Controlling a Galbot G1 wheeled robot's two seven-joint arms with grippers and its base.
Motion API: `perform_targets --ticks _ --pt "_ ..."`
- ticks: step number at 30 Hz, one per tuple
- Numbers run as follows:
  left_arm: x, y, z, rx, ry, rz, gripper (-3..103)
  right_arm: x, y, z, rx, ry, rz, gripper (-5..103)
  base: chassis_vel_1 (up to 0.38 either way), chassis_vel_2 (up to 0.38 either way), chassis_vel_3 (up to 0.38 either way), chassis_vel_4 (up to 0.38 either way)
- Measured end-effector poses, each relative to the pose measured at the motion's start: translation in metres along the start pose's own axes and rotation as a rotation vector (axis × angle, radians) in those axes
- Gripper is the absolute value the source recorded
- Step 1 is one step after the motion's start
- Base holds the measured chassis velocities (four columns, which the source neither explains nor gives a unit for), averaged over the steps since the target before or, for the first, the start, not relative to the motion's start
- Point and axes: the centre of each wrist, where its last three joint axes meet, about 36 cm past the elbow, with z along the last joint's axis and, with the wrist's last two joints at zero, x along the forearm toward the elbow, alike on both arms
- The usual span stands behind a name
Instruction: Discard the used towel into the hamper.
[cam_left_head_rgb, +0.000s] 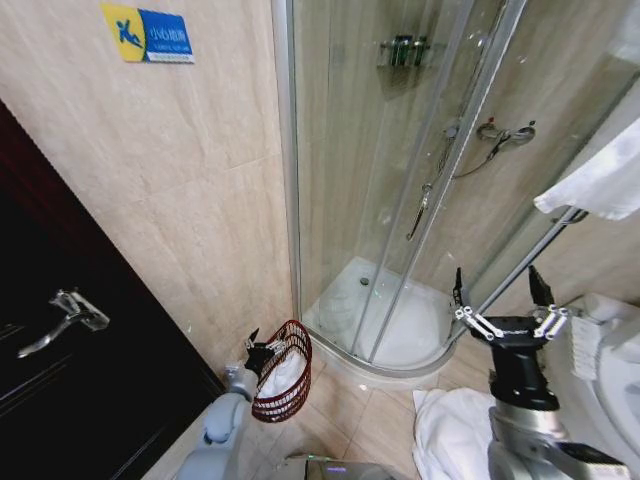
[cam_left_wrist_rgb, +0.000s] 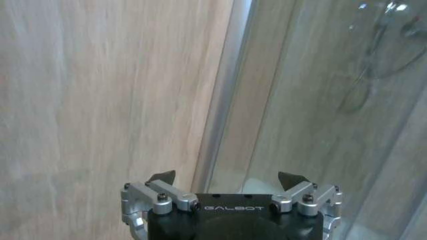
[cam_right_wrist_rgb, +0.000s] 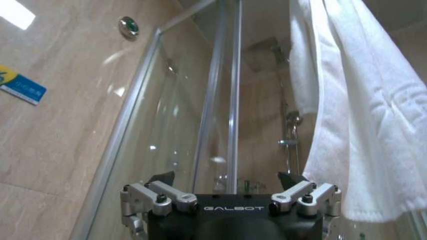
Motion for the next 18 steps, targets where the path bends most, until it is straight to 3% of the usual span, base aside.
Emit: perform_targets --ticks 4,13,18 --pt "0.033 -0.018 -0.036 -0.013 -0.065 0.017 100 -0.002 -0.001 0.000 -0.018 -0.006 0.009 100 0.000 0.000 0.000 0.000" --pt "0.074 -0.045 -0.089 -0.041 -0.203 0.033 100 -0.005 -0.013 -0.003 -0.029 -0.004 0.045 100 0.000 0.000 0.000 0.000" --pt "0.088 -0.058 -0.109 -0.002 -0.284 0.029 103 -0.002 -0.015 -0.003 -0.022 -0.009 0.046 100 0.000 0.000 0.000 0.000"
